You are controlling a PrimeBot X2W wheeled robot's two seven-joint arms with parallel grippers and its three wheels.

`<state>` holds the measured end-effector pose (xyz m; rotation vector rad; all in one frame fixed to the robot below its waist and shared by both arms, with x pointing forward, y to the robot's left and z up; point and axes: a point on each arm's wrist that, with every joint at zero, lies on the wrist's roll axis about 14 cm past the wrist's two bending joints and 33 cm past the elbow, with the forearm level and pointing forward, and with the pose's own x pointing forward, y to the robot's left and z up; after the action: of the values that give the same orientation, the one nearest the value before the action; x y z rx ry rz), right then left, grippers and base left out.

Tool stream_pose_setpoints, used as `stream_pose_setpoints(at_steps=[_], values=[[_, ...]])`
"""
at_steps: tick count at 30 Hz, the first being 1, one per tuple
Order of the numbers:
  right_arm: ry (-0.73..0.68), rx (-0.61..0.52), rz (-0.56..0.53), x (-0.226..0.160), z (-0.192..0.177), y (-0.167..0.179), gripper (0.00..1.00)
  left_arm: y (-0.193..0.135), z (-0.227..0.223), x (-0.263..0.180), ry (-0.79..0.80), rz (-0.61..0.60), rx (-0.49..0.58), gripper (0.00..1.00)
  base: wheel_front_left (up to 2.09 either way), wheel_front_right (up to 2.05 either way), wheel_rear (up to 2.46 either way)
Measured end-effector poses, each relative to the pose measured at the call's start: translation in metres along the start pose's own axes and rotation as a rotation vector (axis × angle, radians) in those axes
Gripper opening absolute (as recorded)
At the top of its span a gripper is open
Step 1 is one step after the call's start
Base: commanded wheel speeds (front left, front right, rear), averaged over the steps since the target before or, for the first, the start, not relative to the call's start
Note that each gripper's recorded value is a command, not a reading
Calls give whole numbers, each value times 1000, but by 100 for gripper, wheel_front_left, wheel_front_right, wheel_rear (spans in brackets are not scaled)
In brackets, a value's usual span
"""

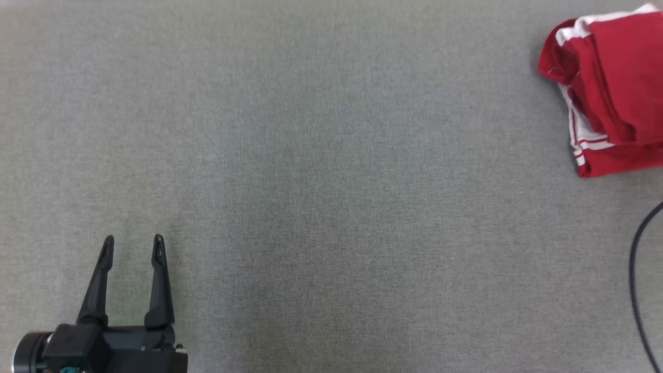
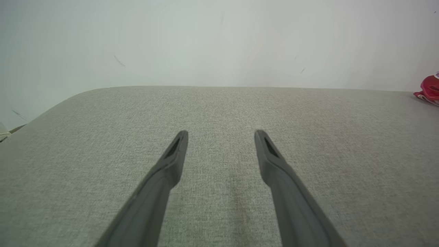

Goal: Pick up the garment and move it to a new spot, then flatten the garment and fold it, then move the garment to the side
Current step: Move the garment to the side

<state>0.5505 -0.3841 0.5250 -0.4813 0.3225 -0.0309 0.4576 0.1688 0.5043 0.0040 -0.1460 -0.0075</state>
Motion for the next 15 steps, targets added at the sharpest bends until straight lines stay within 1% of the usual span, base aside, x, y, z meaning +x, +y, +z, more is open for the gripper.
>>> stream_pose_setpoints(at_steps=[3, 7, 11, 12, 15], values=[[-107, 57, 8, -4, 28, 6, 100, 2, 6, -6, -4, 11, -9, 100, 0, 0, 0], [-206, 118, 30, -15, 56, 17, 100, 3, 15, -14, -17, 22, -19, 100, 0, 0, 0], [-377, 206, 59, -33, 107, 27, 100, 5, 25, -22, -31, 32, -28, 100, 0, 0, 0], [-405, 227, 64, -38, 112, 29, 100, 6, 28, -23, -37, 34, -29, 100, 0, 0, 0], [-446, 278, 85, -54, 111, 45, 100, 7, 35, -30, -51, 40, -33, 100, 0, 0, 0]])
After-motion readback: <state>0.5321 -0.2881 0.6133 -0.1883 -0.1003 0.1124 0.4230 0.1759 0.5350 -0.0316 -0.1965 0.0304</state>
